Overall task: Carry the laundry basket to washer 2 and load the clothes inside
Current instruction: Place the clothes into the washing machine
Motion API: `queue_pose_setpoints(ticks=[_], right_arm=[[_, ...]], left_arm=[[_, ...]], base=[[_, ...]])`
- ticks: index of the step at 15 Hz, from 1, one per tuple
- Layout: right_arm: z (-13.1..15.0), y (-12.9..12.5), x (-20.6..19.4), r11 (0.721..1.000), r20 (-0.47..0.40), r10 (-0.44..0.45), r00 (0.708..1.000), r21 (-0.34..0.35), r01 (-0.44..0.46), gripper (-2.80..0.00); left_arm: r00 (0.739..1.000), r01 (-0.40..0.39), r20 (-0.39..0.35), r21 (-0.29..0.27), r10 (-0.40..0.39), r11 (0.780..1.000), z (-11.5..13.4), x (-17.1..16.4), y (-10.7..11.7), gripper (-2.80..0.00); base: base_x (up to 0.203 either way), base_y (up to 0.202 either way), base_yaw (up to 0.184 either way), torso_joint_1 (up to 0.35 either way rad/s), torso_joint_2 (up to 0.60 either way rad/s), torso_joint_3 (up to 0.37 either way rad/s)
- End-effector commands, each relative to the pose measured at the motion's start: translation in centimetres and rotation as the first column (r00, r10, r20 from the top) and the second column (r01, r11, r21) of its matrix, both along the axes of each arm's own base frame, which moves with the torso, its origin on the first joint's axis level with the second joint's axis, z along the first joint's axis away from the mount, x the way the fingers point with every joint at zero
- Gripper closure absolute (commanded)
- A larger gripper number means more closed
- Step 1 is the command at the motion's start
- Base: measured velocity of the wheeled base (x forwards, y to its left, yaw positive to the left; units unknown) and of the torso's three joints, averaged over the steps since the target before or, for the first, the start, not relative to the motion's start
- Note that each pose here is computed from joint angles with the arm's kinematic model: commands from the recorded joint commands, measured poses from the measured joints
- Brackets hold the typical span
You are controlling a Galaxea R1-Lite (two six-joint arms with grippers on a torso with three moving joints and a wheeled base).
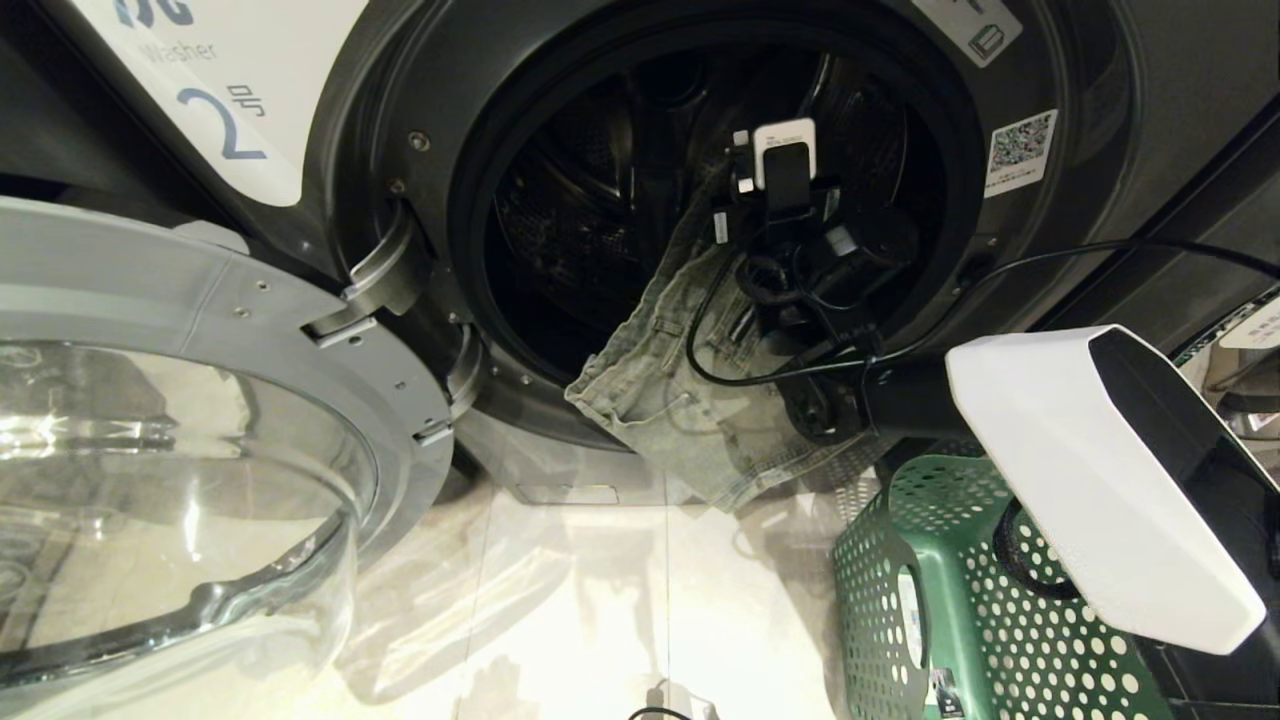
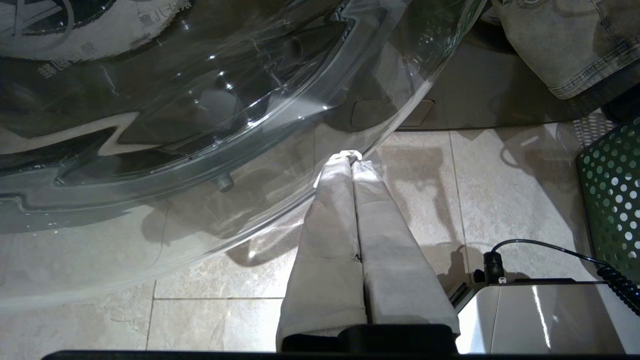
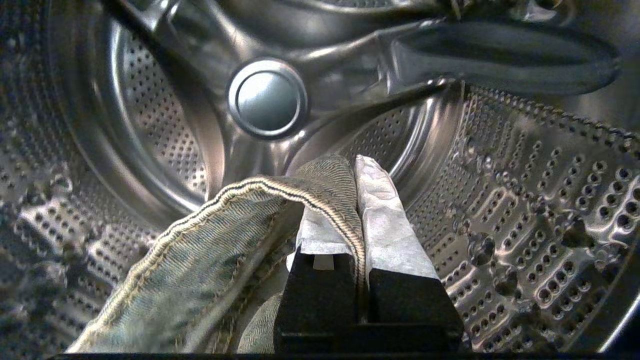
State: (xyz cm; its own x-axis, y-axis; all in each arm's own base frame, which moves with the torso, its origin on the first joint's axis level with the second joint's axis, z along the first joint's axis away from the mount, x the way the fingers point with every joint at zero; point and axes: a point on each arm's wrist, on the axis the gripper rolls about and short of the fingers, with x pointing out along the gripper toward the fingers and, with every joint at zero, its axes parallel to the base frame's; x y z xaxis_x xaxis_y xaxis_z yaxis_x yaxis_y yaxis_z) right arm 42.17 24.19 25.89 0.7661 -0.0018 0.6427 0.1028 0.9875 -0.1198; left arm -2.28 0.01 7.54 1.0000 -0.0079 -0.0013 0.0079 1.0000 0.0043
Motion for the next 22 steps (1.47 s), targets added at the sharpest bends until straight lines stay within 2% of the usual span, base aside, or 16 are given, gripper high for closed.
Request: queue_pose_setpoints(ticks=[1,6,10,13,19,22], right_arm=[[0.3,-0.2,-0.2,1.0,0.033,-0.006,0.999,0.018,0.005,0.0],[4.1,-1.1,-2.6,0.995,0.154,-0.002,0.988,0.095,-0.013,0.0],[4.0,-1.1,-2.5,0.995,0.151,0.003,0.988,0.1,-0.018,0.0],[4.1,0.0,-3.3,0.994,0.153,0.031,0.988,0.101,-0.047,0.0],[-0.8,2.2,-1.2,0.992,0.036,0.091,0.995,0.085,-0.094,0.0],[-3.5,1.3,1.0,0.992,-0.021,0.083,0.996,0.092,-0.08,0.0]], left_arm=[[1.0,0.0,-0.002,0.0,0.0,1.0,0.0,0.0,0.0,0.0],[1.0,0.0,-0.002,0.0,0.0,1.0,0.0,0.0,0.0,0.0],[1.0,0.0,-0.002,0.0,0.0,1.0,0.0,0.0,0.0,0.0],[1.0,0.0,-0.001,0.0,0.0,1.0,0.0,0.0,0.0,0.0],[1.0,0.0,-0.002,0.0,0.0,1.0,0.0,0.0,0.0,0.0],[1.0,0.0,-0.001,0.0,0.0,1.0,0.0,0.0,0.0,0.0]], base=[[0.0,0.0,0.0,0.0,0.0,0.0],[0.0,0.0,0.0,0.0,0.0,0.0],[0.0,0.0,0.0,0.0,0.0,0.0],[0.0,0.0,0.0,0.0,0.0,0.0],[0.0,0.0,0.0,0.0,0.0,0.0],[0.0,0.0,0.0,0.0,0.0,0.0]])
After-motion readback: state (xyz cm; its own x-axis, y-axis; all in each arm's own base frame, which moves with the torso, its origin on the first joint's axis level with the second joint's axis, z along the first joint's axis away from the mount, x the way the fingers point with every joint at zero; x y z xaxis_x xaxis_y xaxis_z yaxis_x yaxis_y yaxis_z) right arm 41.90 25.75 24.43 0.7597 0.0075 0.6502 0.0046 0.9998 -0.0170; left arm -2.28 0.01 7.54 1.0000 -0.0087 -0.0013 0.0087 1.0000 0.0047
